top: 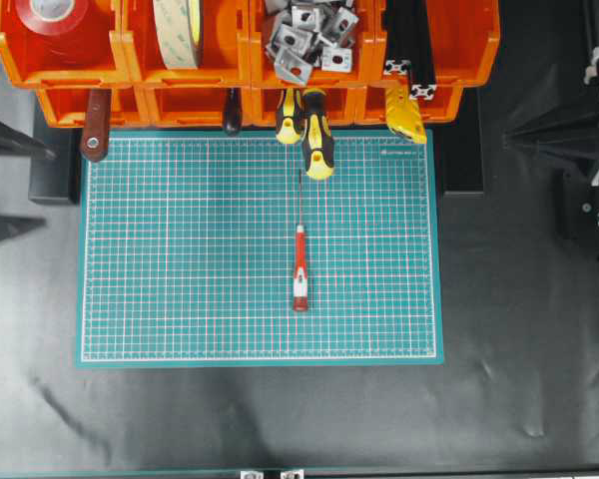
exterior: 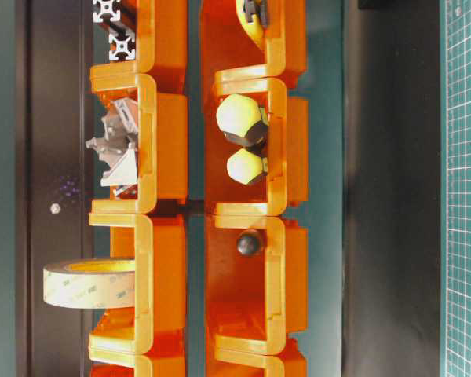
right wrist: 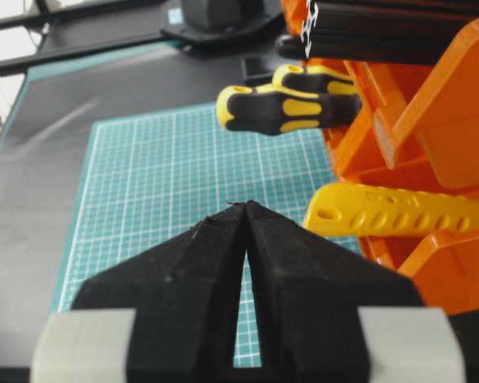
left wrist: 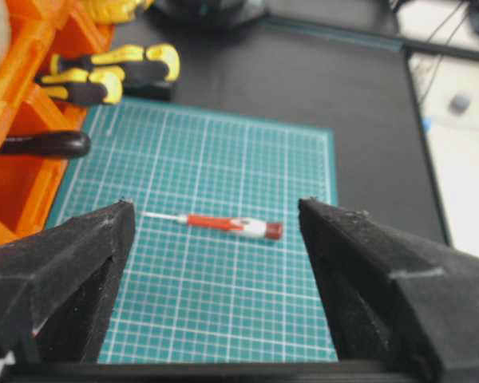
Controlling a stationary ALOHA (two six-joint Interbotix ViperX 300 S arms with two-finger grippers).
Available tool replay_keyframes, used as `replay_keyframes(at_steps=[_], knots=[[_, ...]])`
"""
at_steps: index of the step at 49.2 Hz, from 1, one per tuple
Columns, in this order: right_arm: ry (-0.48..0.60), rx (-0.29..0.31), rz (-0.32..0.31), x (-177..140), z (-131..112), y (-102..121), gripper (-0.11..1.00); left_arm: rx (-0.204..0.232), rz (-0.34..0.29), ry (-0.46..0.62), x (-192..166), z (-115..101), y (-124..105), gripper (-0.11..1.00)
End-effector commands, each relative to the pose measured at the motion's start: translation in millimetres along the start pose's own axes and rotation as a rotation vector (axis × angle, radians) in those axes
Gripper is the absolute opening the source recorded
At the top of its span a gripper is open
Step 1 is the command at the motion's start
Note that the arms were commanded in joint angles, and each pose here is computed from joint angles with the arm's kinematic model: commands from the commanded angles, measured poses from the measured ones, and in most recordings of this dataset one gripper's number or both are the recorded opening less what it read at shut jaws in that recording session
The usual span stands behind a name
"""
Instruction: Pick red screwdriver from container rack with left arm.
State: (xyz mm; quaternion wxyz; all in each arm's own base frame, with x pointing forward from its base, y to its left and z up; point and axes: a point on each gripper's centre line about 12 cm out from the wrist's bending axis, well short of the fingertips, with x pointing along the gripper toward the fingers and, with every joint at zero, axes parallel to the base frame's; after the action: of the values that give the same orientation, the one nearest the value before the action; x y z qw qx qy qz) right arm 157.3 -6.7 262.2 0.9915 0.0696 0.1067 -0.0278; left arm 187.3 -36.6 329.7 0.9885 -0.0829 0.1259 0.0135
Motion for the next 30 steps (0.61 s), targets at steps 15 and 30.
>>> replay_keyframes(at_steps=[15, 30], knots=[[-0.066, 0.005, 0.006, -7, 17, 2, -0.01, 0.019, -0.024, -0.100, -32, -4, 18, 0.79], [-0.066, -0.006, 0.005, -7, 15, 1, -0.01, 0.122, 0.023, -0.123, -31, -1, 26, 0.79]])
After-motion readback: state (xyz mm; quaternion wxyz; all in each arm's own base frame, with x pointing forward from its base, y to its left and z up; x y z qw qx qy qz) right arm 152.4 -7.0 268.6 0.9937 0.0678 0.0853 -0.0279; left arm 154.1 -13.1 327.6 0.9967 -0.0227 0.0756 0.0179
